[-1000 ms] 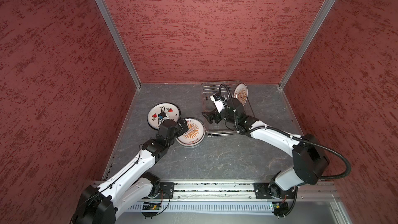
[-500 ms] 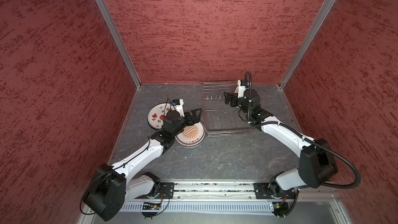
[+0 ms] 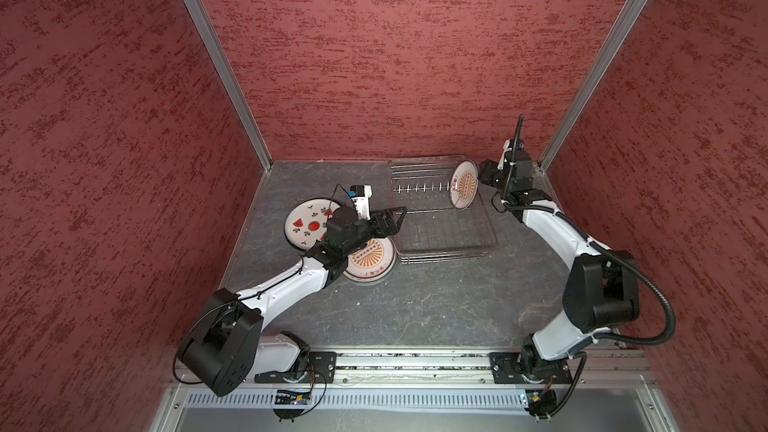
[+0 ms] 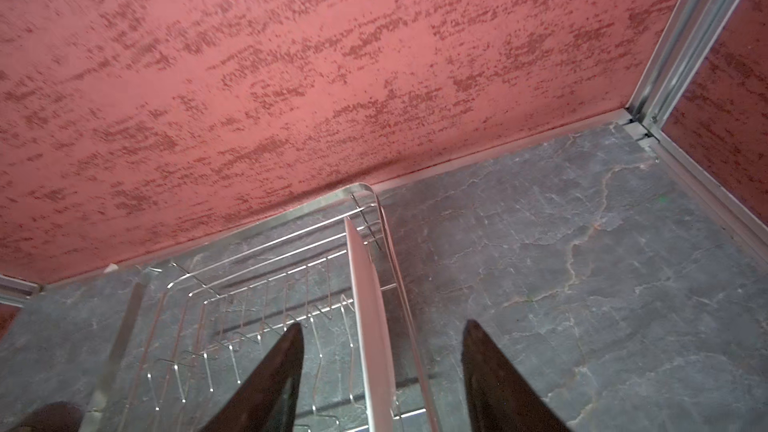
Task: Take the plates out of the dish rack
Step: 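Raise the left gripper off the stack while the right lowers onto the last rack plate, then close the right gripper on the rim of the last sunburst plate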
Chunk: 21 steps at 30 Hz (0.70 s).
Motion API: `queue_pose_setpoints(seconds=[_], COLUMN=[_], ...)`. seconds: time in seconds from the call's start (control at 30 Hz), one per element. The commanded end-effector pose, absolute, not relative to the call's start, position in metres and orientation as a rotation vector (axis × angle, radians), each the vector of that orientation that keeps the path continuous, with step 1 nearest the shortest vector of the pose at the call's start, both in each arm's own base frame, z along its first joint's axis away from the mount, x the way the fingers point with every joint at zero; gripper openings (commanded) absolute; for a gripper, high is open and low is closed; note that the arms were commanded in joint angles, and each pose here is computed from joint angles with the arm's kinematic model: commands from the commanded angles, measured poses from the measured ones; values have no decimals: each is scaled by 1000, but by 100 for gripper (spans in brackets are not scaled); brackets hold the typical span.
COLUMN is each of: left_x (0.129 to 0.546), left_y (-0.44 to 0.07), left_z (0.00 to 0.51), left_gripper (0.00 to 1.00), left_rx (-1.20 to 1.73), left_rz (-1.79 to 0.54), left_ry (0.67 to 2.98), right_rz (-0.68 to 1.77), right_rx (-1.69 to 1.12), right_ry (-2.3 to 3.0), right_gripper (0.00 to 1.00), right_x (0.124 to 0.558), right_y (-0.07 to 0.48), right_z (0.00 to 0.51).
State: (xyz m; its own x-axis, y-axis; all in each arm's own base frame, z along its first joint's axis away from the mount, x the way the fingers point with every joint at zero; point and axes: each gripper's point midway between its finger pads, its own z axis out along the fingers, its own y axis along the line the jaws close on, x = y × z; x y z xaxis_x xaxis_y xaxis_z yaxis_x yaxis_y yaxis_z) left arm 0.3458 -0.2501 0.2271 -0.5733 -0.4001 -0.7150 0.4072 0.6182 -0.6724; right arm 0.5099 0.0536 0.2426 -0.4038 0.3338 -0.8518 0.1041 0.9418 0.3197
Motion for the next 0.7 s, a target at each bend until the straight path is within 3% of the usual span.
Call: queue_pose_setpoints(seconds=[0.0,0.17,0.67], left_x=[347,345,352], left_y=[-261,-272,-273], left_z=[240,240,228], left_gripper=[99,99,99], left_rx=[51,80,60], left_rz=[-1110,-1189,-1153], left_ry=[1857,1849,1891], right_rz=[289,292,180], right_rx=[246,207,170], right_ry=[2015,2087,2227], right_gripper=[53,44,28], right_x=[515,526,549], right_y=[63,70,86], right_z=[245,226,175])
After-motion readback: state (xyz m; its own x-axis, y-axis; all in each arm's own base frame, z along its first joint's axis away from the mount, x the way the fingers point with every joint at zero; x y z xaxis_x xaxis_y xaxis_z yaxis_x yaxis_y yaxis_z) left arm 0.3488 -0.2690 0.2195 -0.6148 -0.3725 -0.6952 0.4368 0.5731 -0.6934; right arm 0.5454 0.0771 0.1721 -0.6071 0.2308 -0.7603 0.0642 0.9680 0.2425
